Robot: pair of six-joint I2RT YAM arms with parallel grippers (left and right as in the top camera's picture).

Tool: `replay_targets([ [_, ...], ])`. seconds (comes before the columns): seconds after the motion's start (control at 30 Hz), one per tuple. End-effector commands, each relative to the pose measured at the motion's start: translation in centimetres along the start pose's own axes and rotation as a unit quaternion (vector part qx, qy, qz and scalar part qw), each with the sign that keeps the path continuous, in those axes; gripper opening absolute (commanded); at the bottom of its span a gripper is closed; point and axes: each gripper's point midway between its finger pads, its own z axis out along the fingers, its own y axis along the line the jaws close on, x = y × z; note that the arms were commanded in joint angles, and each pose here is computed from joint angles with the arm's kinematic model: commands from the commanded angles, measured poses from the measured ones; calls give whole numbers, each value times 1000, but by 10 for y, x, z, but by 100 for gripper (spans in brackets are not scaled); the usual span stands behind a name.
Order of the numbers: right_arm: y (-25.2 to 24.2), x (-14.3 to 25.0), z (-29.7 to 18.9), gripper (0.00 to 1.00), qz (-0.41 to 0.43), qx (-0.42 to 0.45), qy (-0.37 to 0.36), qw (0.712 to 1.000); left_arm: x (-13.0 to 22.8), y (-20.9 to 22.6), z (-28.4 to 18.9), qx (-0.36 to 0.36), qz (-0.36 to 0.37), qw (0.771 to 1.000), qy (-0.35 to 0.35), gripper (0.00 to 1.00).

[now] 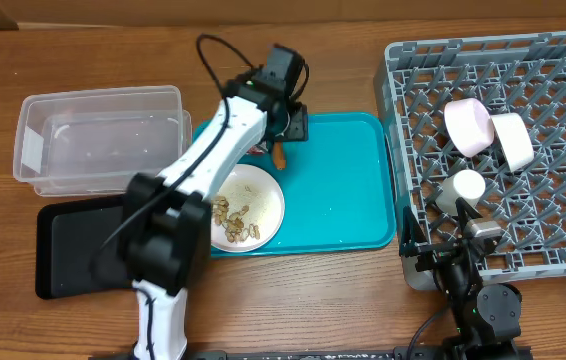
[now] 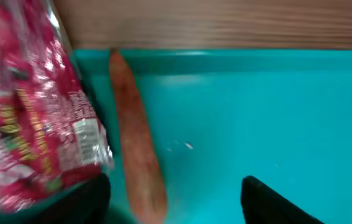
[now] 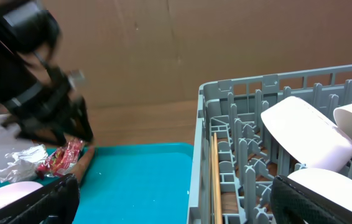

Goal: Sort waste into correct bins and load items into the dishwasher
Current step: 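Reach the left gripper to the carrot on the teal tray and grasp it, then drop the carrot onto the black tray with the left gripper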

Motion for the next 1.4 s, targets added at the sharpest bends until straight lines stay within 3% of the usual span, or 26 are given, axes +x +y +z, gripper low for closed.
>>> replay_targets([
  [0.0, 0, 1, 0, 100, -2, -2, -4, 1000, 2, 9, 30, -3, -69, 997, 19, 69],
  [0.13, 0, 1, 0, 100, -2, -2, -4, 1000, 9, 10, 47, -4, -84, 996, 35, 62],
  [0.47, 0, 1, 0, 100, -2, -2, -4, 1000, 45, 0, 72, -2, -73, 992, 100, 27],
  [0.63, 0, 1, 0, 100, -2, -2, -4, 1000, 36, -1, 59, 1, -76, 993, 93, 15],
  [0.77, 0, 1, 0, 100, -2, -2, -4, 1000, 12, 3, 21, 8, -89, 993, 71, 5],
  [1.0, 0, 1, 0, 100, -2, -2, -4, 1000, -15, 35, -98, -3, -122, 992, 19, 4],
  [1.1, 0, 1, 0, 100, -2, -2, -4, 1000, -4, 73, -140, -54, -164, 985, 10, 4],
  [1.23, 0, 1, 0, 100, -2, -2, -4, 1000, 28, 140, -192, -172, -240, 956, 8, 4],
  [1.37, 0, 1, 0, 100, -2, -2, -4, 1000, 57, 173, -218, -231, -268, 935, 3, 4],
])
